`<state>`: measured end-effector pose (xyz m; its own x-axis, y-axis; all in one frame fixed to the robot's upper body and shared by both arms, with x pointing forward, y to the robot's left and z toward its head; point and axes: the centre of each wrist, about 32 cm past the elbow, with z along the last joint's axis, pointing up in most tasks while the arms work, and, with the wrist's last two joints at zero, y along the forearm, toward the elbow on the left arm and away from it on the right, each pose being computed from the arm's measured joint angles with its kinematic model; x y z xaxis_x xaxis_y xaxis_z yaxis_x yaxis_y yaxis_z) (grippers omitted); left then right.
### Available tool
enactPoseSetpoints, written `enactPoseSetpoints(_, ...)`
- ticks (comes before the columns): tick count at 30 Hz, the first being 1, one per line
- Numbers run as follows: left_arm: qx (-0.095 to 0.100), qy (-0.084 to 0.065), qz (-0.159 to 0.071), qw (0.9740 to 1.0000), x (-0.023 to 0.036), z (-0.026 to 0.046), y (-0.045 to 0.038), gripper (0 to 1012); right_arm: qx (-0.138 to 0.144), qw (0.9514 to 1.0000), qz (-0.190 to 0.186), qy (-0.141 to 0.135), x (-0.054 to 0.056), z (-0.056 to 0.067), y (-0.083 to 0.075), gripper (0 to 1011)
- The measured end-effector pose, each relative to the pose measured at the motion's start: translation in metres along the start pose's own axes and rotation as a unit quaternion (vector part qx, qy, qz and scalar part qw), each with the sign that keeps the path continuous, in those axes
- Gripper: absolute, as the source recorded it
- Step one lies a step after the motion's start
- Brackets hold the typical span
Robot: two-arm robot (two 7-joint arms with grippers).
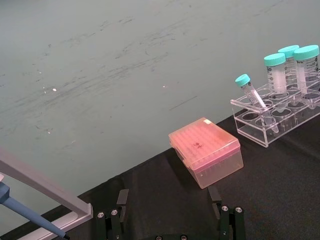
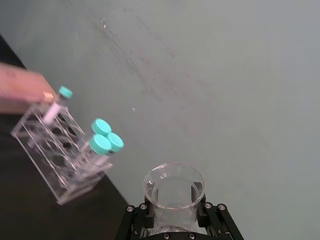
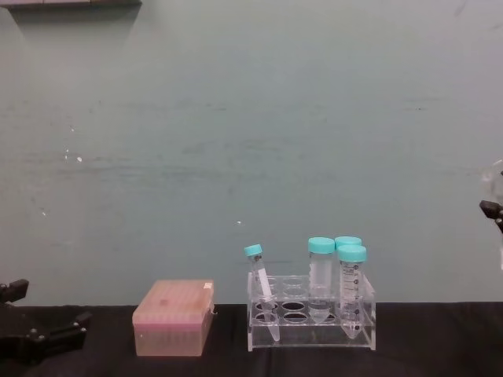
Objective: Pick up the beaker with the right gripper, shake it three times, and then put it down.
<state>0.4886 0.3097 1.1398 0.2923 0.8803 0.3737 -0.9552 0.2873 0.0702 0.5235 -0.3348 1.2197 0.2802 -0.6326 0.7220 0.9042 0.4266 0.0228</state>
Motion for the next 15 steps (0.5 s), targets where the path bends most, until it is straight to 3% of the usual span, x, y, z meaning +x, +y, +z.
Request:
enactPoseSetpoints(1, 0.0, 0.0, 0.0, 1.0, 0.0, 0.0, 0.0, 1000, -0.001, 0.9999, 0.002, 0.015, 0.0, 0.001, 0.0, 452)
enactPoseSetpoints(3, 0.0, 0.0, 0.0, 1.0, 0.0, 0.0, 0.0, 1000, -0.007, 0.9973, 0.009, 0.073, 0.0, 0.005, 0.0, 452)
enactPoseSetpoints(6, 0.0, 0.0, 0.0, 1.0, 0.0, 0.0, 0.0, 1000, -0.012, 0.9898, 0.019, 0.141, 0.0, 0.01, 0.0, 452)
enactPoseSetpoints(7, 0.0, 0.0, 0.0, 1.0, 0.0, 0.0, 0.0, 1000, -0.016, 0.9806, 0.025, 0.194, 0.0, 0.012, 0.0, 452)
enactPoseSetpoints(8, 0.0, 0.0, 0.0, 1.0, 0.0, 0.0, 0.0, 1000, -0.02, 0.9748, 0.028, 0.22, 0.001, 0.014, 0.0, 452)
enactPoseSetpoints(9, 0.0, 0.0, 0.0, 1.0, 0.0, 0.0, 0.0, 1000, -0.023, 0.9614, 0.032, 0.272, 0.001, 0.017, 0.001, 453)
enactPoseSetpoints(12, 0.0, 0.0, 0.0, 1.0, 0.0, 0.0, 0.0, 1000, -0.033, 0.9397, 0.038, 0.338, 0.001, 0.02, 0.002, 452)
enactPoseSetpoints(13, 0.0, 0.0, 0.0, 1.0, 0.0, 0.0, 0.0, 1000, -0.039, 0.9258, 0.04, 0.374, 0.001, 0.022, 0.002, 452)
enactPoseSetpoints(15, 0.0, 0.0, 0.0, 1.0, 0.0, 0.0, 0.0, 1000, -0.044, 0.9152, 0.043, 0.398, 0.001, 0.023, 0.003, 452)
